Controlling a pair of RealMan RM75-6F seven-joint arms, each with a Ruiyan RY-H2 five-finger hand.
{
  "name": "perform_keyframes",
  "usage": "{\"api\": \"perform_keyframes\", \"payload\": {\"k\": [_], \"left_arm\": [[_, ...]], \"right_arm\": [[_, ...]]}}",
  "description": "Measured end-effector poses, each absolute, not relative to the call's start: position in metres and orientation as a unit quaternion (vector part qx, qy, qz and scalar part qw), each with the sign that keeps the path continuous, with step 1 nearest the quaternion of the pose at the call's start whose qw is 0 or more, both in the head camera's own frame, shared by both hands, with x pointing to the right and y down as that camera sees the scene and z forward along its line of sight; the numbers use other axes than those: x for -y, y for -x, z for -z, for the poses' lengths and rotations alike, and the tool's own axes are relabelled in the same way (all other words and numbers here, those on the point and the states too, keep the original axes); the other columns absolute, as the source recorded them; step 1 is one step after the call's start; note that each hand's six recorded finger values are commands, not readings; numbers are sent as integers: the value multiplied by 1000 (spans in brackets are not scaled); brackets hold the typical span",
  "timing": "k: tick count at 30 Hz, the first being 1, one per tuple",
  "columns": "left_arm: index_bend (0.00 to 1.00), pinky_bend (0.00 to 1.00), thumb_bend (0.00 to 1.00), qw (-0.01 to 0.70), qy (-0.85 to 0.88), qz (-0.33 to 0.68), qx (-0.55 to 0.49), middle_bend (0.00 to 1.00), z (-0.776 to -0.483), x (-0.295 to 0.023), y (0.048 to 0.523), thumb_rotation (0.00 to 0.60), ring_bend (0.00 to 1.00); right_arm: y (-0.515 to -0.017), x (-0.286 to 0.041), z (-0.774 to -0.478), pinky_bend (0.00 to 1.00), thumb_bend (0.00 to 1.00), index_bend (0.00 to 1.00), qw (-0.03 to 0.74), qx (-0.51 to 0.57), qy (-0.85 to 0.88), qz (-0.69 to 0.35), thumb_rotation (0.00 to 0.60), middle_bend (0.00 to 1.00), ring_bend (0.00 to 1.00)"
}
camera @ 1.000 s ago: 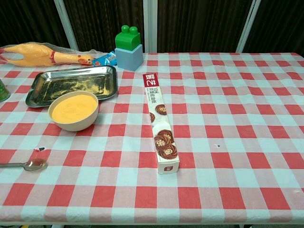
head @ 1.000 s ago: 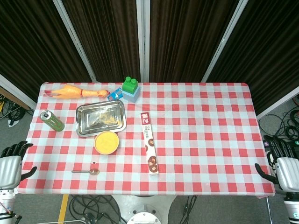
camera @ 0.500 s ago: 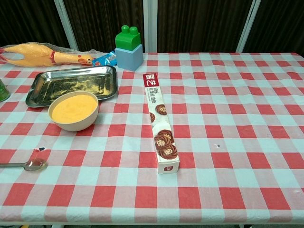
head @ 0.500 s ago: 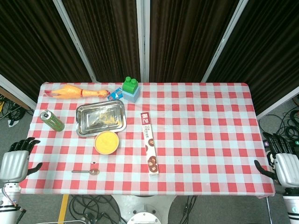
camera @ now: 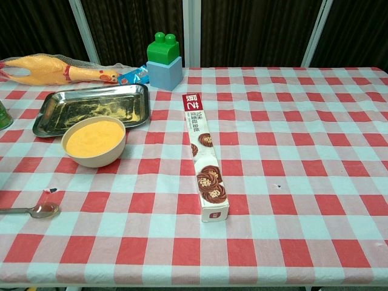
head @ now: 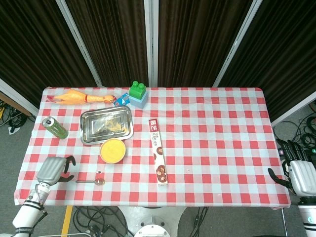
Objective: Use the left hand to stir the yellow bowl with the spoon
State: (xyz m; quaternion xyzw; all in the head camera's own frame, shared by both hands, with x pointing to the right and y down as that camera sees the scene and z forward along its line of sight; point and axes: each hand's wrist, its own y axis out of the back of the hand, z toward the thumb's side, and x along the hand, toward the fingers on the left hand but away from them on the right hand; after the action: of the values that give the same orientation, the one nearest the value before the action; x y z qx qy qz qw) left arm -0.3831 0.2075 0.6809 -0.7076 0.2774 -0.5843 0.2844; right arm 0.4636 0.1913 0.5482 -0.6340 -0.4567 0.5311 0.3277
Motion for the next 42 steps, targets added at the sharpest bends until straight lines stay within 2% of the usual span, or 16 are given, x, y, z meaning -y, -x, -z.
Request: {"api": "perform_keyframes", "payload": {"k": [9, 23, 30, 42], "left_arm": [[541, 1000, 220, 259, 718, 595, -251, 842, -706, -225, 365, 600, 873], [563, 1000, 288, 232, 722, 603, -246, 845, -715, -248, 354, 600, 873], [563, 1000, 339, 227, 720, 609, -246, 849, -719, -252, 355, 600, 873], [568, 1000, 357, 222, 720, 614, -235, 852, -722, -251, 356, 600, 873]], "right_arm": [[-463, -191, -548, 0, 240, 0, 328, 456, 633, -532, 600, 105, 0], [-463, -191, -550, 0, 240, 0, 327, 455, 635, -532, 600, 105, 0], [-464, -193, -549, 0, 240, 0, 327, 456, 634, -532, 600, 106, 0], [-465, -194, -547, 0, 240, 0, 327, 458, 632, -534, 600, 106, 0]]}}
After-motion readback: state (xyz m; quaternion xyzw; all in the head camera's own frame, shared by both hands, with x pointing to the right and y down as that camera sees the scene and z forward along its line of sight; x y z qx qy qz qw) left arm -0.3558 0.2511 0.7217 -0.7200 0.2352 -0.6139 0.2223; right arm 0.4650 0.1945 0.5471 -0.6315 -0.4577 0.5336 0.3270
